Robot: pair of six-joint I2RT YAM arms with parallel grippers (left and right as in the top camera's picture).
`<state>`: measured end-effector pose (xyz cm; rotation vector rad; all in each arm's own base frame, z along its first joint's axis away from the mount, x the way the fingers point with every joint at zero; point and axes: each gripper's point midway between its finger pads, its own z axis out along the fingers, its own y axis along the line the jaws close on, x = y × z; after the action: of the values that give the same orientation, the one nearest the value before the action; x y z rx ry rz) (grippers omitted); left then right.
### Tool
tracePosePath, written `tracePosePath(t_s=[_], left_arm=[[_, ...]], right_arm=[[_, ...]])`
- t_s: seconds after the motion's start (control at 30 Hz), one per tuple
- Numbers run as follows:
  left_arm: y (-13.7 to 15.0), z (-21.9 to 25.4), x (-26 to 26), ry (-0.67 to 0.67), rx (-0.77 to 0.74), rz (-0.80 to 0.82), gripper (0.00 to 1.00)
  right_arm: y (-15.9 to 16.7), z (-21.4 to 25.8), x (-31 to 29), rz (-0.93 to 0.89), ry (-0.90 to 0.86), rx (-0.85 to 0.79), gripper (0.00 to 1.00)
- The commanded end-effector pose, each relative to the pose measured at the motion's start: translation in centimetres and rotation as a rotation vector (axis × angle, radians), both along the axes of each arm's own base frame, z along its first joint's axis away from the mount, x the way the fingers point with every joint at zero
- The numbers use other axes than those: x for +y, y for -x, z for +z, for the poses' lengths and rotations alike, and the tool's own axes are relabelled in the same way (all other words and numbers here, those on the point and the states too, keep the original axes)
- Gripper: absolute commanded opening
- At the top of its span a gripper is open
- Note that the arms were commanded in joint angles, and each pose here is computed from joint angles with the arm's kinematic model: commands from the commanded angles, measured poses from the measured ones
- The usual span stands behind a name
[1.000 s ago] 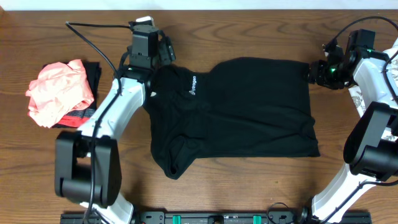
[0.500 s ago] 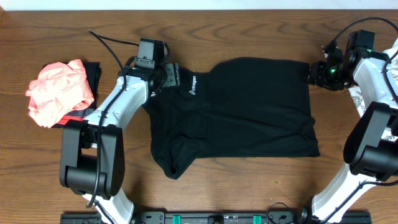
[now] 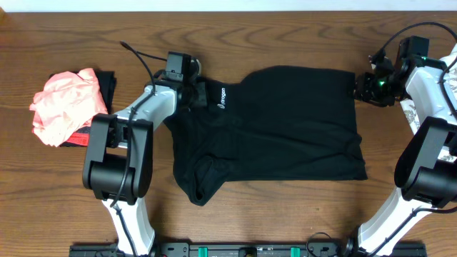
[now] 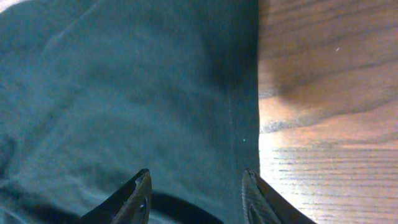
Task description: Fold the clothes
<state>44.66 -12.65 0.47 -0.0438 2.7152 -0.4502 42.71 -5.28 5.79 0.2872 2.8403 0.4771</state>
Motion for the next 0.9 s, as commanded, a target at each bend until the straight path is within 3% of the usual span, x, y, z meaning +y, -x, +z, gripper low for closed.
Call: tracePosePath(t_s=[0.0, 0.1, 0.23, 0.4, 0.53, 0.63, 0.73, 0.87], left_arm=[[1.0, -3.3, 3.4, -0.113, 0.096, 0.133, 0.09], [1.8, -3.8, 6.5, -0.185, 0.15, 0.299, 0.09], [3.3, -4.3, 8.7, -0.183, 0.238, 0.484, 0.08], [3.8, -4.4, 8.8, -0.171, 0.263, 0.527, 0.09], [3.7, -4.3, 8.8, -0.169, 0.258, 0.526, 0.17], [3.1, -3.7, 8.3, -0.142, 0.233, 0.503, 0.48], [1.1, -1.3, 6.6, -0.046, 0.146, 0.426, 0.6], [-2.0, 3.7, 5.9, 0.015, -0.042, 0.374, 0.67]], right_arm=[[-0.2, 0.5, -0.4, -0.011, 0.007, -0.006, 0.45], [0.0, 0.3, -0.7, -0.014, 0.022, 0.006, 0.45], [0.1, 0.3, -0.7, -0.015, 0.024, 0.01, 0.45], [0.1, 0.3, -0.7, -0.015, 0.024, 0.01, 0.45], [0.1, 0.3, -0.7, -0.015, 0.025, 0.01, 0.45], [0.0, 0.3, -0.8, -0.017, 0.032, 0.007, 0.46], [-0.7, 0.5, -0.8, -0.013, 0.034, -0.023, 0.53], [-2.4, 1.1, -0.7, -0.003, 0.032, -0.101, 0.67]])
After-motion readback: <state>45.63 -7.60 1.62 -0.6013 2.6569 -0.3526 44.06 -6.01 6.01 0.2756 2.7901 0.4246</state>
